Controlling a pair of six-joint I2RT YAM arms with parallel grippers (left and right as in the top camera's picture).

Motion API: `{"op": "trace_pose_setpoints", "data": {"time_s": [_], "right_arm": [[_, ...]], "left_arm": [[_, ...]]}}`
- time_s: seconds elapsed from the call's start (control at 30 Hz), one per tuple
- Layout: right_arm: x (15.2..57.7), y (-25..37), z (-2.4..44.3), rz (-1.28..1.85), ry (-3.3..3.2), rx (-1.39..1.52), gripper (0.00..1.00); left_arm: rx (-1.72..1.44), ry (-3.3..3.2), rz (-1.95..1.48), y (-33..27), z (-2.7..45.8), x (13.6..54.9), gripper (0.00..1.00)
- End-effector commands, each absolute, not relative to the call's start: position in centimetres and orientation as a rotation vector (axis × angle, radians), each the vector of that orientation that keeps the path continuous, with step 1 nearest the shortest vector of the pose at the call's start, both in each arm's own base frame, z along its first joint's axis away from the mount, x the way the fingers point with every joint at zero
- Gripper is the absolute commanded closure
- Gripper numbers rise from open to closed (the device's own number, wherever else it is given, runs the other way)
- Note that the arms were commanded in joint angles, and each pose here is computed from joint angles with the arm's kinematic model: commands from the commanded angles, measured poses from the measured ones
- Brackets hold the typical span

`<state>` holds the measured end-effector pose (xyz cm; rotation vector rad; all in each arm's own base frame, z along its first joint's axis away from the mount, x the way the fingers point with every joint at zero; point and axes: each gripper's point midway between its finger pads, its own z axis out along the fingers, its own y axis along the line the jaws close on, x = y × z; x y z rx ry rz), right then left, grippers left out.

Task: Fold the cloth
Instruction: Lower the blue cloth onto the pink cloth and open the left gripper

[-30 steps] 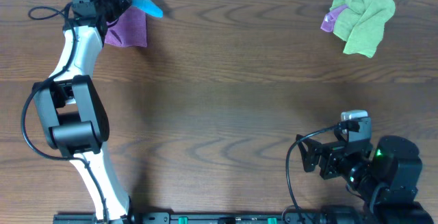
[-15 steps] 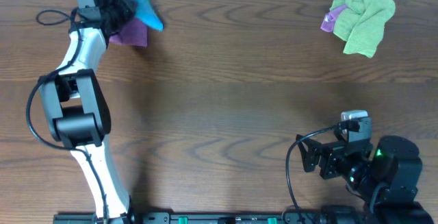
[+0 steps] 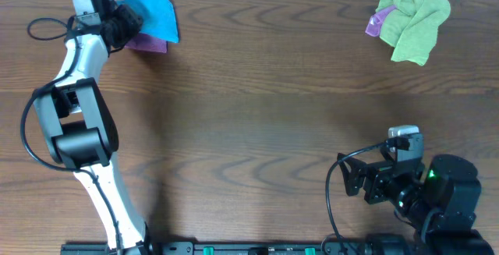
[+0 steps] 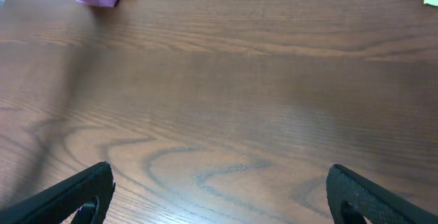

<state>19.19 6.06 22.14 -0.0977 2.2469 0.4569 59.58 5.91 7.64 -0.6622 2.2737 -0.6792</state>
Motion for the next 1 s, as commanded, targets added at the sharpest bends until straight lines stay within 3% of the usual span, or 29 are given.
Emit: {"op": "trace_pose_setpoints", "data": {"time_s": [0.0,0.23,0.37,0.47,0.53,0.6,0.73,0.97], "right_arm": [[19.1,6.1,22.1,0.473,2.246,-0.083,0.01],[19.1,6.1,22.1,0.473,2.246,-0.083,0.01],[19.1,6.1,22.1,0.473,2.246,-0.083,0.01],[19.1,6.1,22.1,0.473,2.246,-0.083,0.01],[19.1,6.1,22.1,0.473,2.246,-0.083,0.01],[19.1,6.1,22.1,0.473,2.246,-0.083,0.01],[19.1,6.1,22.1,0.473,2.246,-0.083,0.02],[19.1,6.1,22.1,0.473,2.246,-0.083,0.01]], "left_arm": [[-0.631,2.259,-0.632,7.2,8.5,59.8,0.94],[-0.662,2.252,-0.597,8.8,8.4,59.6,0.91],[-0.683,2.249,-0.588,9.7,8.3,59.4,0.65],[-0.708,2.263,-0.583,10.4,7.9,58.9,0.58],[-0.726,2.274,-0.578,11.0,7.6,58.5,0.48],[-0.734,2.280,-0.585,11.6,7.6,58.1,0.27],[-0.731,2.276,-0.584,12.9,8.6,57.3,0.04],[-0.683,2.206,-0.515,15.0,13.4,56.6,0.05]]}}
